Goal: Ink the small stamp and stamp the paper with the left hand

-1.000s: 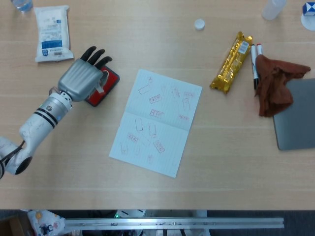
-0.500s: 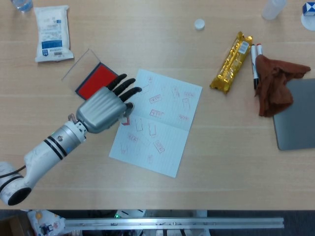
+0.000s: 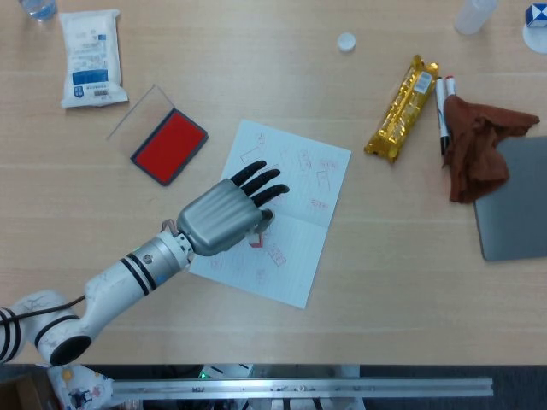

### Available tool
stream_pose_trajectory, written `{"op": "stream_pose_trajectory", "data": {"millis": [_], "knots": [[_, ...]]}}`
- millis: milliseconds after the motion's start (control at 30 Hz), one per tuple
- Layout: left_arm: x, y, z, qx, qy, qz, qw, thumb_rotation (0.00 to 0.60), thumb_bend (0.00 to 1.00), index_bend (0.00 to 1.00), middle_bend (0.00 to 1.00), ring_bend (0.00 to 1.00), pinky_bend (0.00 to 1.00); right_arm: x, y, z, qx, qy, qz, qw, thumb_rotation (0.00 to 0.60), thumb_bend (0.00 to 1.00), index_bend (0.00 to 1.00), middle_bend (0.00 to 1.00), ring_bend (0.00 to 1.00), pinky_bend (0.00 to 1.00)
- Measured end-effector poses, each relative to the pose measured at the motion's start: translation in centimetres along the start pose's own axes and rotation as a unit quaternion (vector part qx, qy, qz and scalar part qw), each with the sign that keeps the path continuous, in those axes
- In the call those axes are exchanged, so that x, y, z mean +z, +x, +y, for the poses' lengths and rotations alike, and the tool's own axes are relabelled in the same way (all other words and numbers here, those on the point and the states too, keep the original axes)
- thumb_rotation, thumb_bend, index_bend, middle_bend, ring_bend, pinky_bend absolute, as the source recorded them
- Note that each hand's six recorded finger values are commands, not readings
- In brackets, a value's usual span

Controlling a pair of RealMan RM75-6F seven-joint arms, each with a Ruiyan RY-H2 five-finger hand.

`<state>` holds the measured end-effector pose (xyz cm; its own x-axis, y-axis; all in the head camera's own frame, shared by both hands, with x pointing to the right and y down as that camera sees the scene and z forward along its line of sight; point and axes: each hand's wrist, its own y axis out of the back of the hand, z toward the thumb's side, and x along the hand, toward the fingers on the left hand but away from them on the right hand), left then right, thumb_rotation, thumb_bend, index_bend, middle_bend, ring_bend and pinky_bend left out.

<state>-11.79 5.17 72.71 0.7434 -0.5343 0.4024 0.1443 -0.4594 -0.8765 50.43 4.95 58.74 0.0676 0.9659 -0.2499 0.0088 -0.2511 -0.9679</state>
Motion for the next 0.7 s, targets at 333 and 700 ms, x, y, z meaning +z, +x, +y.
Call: {"op": "stream_pose_trajectory", "data": {"millis": [333, 700], "knots": [[0.9, 2.6, -1.0, -0.004, -0.017, 0.004, 0.9998, 0.6, 0.43, 0.65, 0.13, 0.0, 0.01, 0.4, -0.5, 0.0, 0.004, 0.006, 0.001, 1.0, 0.6, 0.16, 0.31, 0.36, 0.3, 0.32], [1.1, 5.1, -2.3, 0.002, -0.01, 0.009, 0.9999, 0.6, 0.43, 0.65, 0.13, 0.0, 0.01, 0.5, -0.8, 0.1, 0.007, 0.012, -0.004, 0.9999, 0.6, 0.15, 0.31, 0.36, 0.3, 0.32]]}}
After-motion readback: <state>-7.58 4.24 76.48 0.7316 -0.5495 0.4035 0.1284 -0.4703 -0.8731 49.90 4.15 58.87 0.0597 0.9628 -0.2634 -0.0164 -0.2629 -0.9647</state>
